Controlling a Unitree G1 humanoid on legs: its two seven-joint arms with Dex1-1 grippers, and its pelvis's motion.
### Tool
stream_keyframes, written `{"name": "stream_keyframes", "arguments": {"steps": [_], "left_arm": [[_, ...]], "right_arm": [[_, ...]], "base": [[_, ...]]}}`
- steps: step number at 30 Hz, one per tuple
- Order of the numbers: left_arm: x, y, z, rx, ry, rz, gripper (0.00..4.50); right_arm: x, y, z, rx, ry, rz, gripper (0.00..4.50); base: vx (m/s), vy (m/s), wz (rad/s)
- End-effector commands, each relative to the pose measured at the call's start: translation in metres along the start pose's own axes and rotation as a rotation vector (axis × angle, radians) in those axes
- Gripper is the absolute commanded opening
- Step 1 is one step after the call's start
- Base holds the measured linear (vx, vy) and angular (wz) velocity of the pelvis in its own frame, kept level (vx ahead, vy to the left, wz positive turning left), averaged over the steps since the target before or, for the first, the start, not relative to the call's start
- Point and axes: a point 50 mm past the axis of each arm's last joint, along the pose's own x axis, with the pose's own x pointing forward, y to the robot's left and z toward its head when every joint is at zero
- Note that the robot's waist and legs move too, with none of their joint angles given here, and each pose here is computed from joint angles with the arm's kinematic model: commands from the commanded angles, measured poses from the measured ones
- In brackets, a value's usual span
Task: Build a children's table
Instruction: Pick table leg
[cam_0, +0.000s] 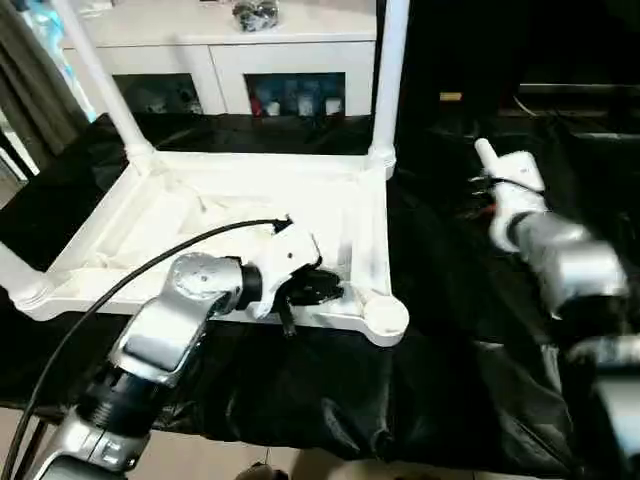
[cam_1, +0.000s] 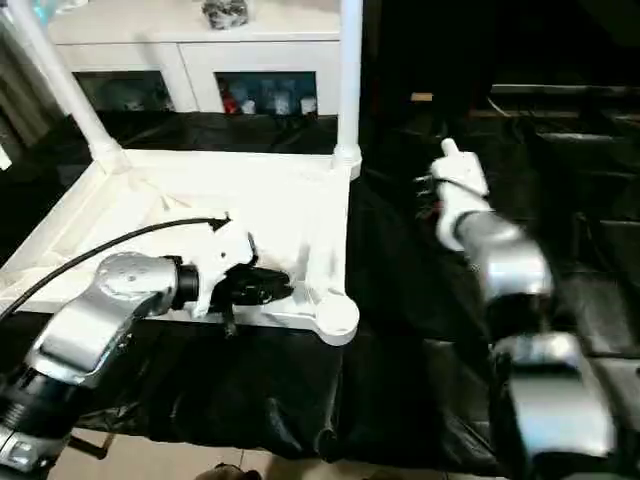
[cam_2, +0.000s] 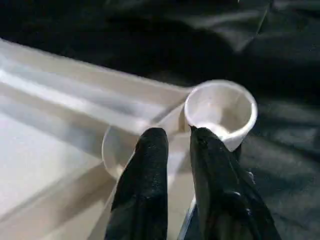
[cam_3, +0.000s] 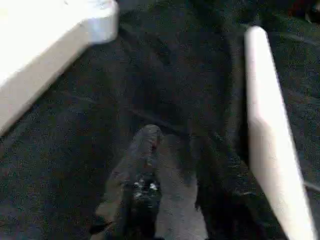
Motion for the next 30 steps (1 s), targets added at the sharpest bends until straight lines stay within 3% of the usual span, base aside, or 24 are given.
{"name": "stream_keyframes", "arguments": {"steps": [1,8,19,26,27,30], "left_arm": [[-0.006,0.001,0.004,-0.009,-0.02,0.01,1.17],[-0.014,-0.007,0.007,-0.035,-0.022,-0.027,1.76],[-0.021,-0.01,0.006,-0.046,-0.006,-0.022,2.81],[-0.025,-0.007,0.006,-0.031,0.014,-0.008,3.08],[-0.025,-0.007,0.007,-0.032,0.014,-0.01,3.13],[-0.026,-0.007,0.008,-0.032,0.012,-0.014,3.13]], "right_arm": [[0.002,-0.007,0.002,0.02,0.039,-0.037,1.46],[0.004,-0.025,-0.002,0.029,0.109,-0.127,2.12],[0.002,-0.041,-0.008,0.042,0.144,-0.2,3.1],[-0.003,-0.048,-0.026,0.112,0.269,-0.211,3.16],[-0.004,-0.049,-0.03,0.13,0.294,-0.203,2.86],[-0.006,-0.049,-0.036,0.147,0.33,-0.188,2.61]], "base": [[0.0,0.0,0.0],[0.0,0.0,0.0],[0.0,0.0,0.0],[0.0,0.0,0.0],[0.0,0.0,0.0],[0.0,0.0,0.0]]}}
